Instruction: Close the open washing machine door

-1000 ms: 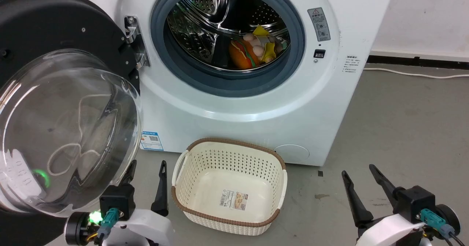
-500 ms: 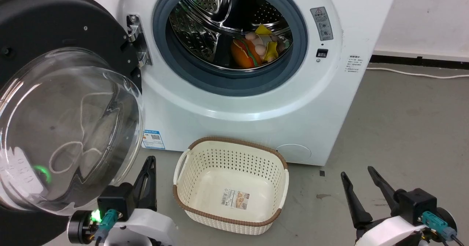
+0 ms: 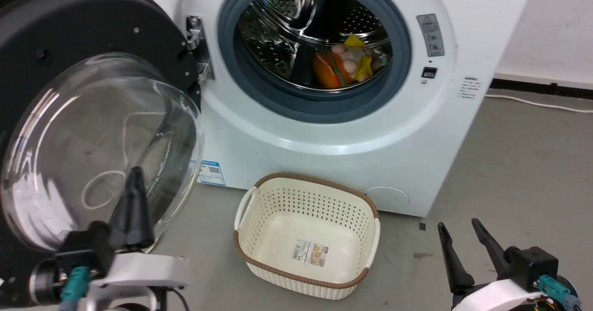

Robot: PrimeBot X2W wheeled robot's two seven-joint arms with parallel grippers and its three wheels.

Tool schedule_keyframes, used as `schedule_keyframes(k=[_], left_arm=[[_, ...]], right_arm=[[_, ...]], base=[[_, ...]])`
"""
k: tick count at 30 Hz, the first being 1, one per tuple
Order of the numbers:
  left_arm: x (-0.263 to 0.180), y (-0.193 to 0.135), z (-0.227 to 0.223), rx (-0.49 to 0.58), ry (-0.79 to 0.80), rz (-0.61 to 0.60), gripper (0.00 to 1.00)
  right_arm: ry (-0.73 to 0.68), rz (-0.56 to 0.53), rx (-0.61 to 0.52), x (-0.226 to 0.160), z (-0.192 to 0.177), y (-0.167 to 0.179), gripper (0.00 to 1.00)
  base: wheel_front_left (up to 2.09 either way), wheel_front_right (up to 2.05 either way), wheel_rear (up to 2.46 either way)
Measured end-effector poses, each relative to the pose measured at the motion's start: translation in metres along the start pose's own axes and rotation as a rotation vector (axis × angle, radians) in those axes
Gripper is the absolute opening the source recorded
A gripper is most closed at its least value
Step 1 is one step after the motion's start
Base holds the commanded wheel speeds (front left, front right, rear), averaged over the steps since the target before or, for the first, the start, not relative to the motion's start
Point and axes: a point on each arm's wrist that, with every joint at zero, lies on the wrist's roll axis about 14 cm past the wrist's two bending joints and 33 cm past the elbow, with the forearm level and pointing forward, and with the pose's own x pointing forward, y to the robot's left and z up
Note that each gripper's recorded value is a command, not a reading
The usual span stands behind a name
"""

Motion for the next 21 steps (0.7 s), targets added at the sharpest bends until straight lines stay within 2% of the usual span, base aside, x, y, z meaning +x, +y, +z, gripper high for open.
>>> schedule_keyframes(k=[10, 21], left_arm=[[-0.015, 0.072, 0.048, -0.002, -0.149, 0.233, 0.00], [-0.058, 0.168, 0.092, 0.025, -0.292, 0.545, 0.00]], right_arm=[[0.001, 0.060, 0.031, 0.011, -0.005, 0.019, 1.00], [0.021, 0.124, 0.067, 0.022, -0.014, 0.041, 1.00]], base=[[0.00, 0.00, 0.00], [0.00, 0.00, 0.00]])
